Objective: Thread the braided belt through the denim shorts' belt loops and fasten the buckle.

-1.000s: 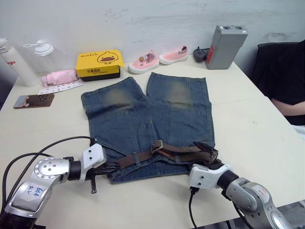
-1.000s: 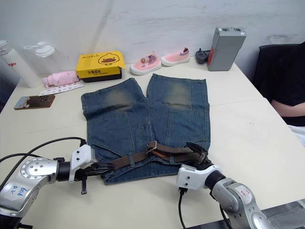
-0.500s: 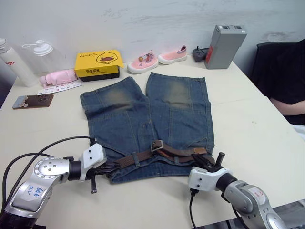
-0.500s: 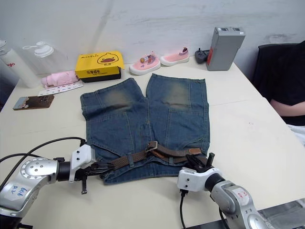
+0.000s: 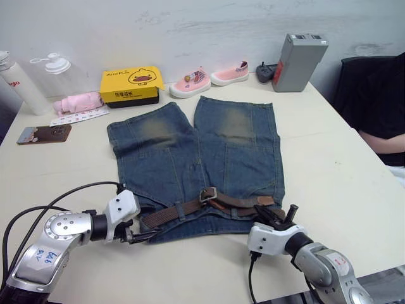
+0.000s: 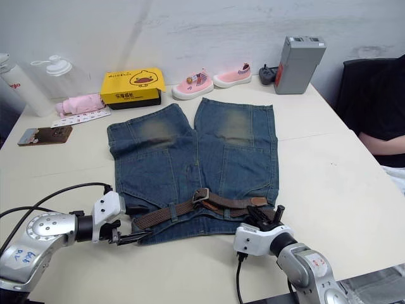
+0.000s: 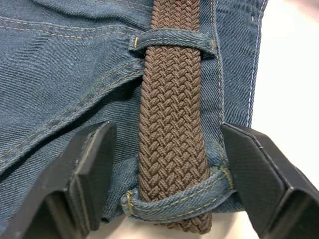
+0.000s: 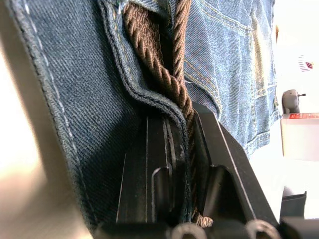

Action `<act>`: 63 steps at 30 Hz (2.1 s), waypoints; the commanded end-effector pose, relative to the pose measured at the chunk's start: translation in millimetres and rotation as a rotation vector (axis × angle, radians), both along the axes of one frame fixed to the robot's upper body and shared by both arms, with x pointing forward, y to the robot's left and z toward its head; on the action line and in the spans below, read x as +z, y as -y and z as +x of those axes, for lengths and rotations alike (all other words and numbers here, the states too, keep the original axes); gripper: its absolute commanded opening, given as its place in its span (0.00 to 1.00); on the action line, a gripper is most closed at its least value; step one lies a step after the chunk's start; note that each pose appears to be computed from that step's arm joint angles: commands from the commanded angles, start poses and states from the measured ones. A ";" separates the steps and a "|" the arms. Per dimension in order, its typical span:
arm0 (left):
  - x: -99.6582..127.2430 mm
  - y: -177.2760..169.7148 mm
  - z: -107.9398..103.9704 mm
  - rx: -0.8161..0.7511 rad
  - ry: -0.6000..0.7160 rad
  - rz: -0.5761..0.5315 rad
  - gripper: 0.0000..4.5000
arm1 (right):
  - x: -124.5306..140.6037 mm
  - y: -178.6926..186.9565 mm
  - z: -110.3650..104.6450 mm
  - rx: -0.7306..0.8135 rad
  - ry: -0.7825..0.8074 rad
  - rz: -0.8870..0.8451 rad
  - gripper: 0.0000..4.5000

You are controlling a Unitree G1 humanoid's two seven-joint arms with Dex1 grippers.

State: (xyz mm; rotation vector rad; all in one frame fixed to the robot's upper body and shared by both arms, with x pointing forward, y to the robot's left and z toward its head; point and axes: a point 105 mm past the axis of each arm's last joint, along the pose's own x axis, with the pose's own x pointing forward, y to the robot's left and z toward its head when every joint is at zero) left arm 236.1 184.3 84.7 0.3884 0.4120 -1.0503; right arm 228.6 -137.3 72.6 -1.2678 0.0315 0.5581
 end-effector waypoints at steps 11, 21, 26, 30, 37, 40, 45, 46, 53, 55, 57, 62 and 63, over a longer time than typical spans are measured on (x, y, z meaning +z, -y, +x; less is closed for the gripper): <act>-1.1 -0.8 -1.6 -0.026 0.017 0.045 0.83 | 5.0 0.8 -2.0 -0.042 0.041 0.038 0.40; -2.0 -1.4 -1.5 -0.027 0.015 0.043 0.83 | 6.2 0.4 -11.7 -0.029 0.057 0.019 0.67; -2.1 -1.9 -1.1 -0.027 0.018 0.045 0.83 | 6.3 -4.0 -12.9 -0.017 0.059 0.027 0.42; -0.5 -3.1 0.2 -0.024 0.026 0.048 0.83 | 4.1 -6.9 -13.2 -0.011 0.052 0.033 0.01; 24.2 -5.0 2.2 0.002 0.065 -0.026 0.95 | -0.4 -9.4 -6.1 -0.024 0.048 0.046 0.00; 37.0 -7.9 -1.9 0.002 0.049 -0.070 0.98 | 1.2 -13.3 -1.2 -0.021 0.052 0.059 0.00; 39.2 -19.2 -2.9 0.015 0.077 0.008 0.98 | -1.1 -19.9 3.3 -0.010 0.053 0.071 0.00; 38.8 -20.4 -1.1 0.021 0.094 0.025 0.98 | -2.2 -20.4 3.9 -0.009 0.052 0.071 0.00; 33.8 -8.8 6.8 0.010 0.251 0.118 0.98 | -3.1 -21.7 6.7 -0.009 0.050 0.077 0.00; 29.8 -5.6 4.4 -0.003 0.256 0.134 0.98 | -2.5 -22.5 7.1 -0.009 0.051 0.081 0.00; 25.8 -2.5 3.0 0.000 0.247 0.130 0.98 | -1.9 -22.9 7.1 -0.008 0.049 0.084 0.00; 20.4 -3.1 3.3 0.015 0.243 0.155 0.98 | -1.5 -24.1 7.3 -0.004 0.046 0.088 0.00; 18.7 -5.2 4.7 0.019 0.255 0.184 0.98 | -1.4 -23.9 7.5 -0.003 0.046 0.088 0.00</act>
